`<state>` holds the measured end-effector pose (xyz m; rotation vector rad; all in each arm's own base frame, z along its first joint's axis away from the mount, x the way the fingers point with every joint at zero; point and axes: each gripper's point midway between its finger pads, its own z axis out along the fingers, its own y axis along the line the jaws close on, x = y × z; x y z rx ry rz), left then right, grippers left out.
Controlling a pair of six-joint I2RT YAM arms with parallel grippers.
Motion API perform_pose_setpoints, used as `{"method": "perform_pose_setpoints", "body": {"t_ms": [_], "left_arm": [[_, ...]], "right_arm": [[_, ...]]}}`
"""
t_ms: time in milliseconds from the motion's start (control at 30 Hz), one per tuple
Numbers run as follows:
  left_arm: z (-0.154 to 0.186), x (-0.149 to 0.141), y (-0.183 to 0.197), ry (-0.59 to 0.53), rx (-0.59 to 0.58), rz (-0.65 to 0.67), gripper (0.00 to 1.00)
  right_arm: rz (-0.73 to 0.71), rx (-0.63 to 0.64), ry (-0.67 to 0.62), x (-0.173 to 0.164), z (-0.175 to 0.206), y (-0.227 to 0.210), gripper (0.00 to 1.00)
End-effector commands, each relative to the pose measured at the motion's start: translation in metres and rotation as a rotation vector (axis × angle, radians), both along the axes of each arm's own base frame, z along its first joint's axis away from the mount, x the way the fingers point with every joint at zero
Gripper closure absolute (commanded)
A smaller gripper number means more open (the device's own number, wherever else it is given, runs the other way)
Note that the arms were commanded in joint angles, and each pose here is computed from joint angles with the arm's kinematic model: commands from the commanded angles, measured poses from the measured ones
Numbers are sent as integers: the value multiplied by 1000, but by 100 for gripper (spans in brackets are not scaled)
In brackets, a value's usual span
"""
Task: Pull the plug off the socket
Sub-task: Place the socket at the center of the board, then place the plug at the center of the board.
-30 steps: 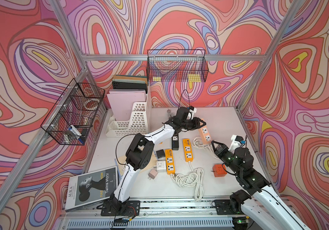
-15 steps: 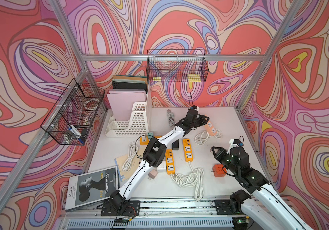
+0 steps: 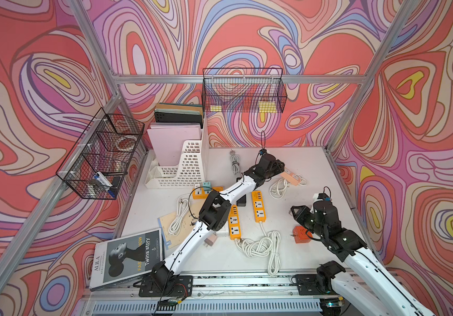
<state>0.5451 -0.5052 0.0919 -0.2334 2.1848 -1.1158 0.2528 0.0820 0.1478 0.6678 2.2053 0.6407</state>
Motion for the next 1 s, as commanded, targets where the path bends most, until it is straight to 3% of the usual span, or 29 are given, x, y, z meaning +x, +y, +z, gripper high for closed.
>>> {"method": "perform_pose_setpoints", "body": {"t_ms": [0,167,333,467,700,833,967], "left_arm": [[2,-6,24,53,69,2,28],[56,-26,46,-5,115,-85,14],[101,-65,78,-66,206,-166,11],[132,-112,125,-138,295,-184,10],[125,-214,211,-172,418,-222,10],[104,-263,251,-131,395,-196,10],[90,-292,274,-109,333,-163,11]], "right_arm": [[31,25,-12,6,9,5,87],[86,75,17,19,-2,15,88],[115,113,65,36,-19,16,87],[125,209,80,53,-30,14,85],[171,296,138,81,-57,20,80],[164,341,197,91,-78,24,80],[135,325,240,93,-92,20,77]]}}
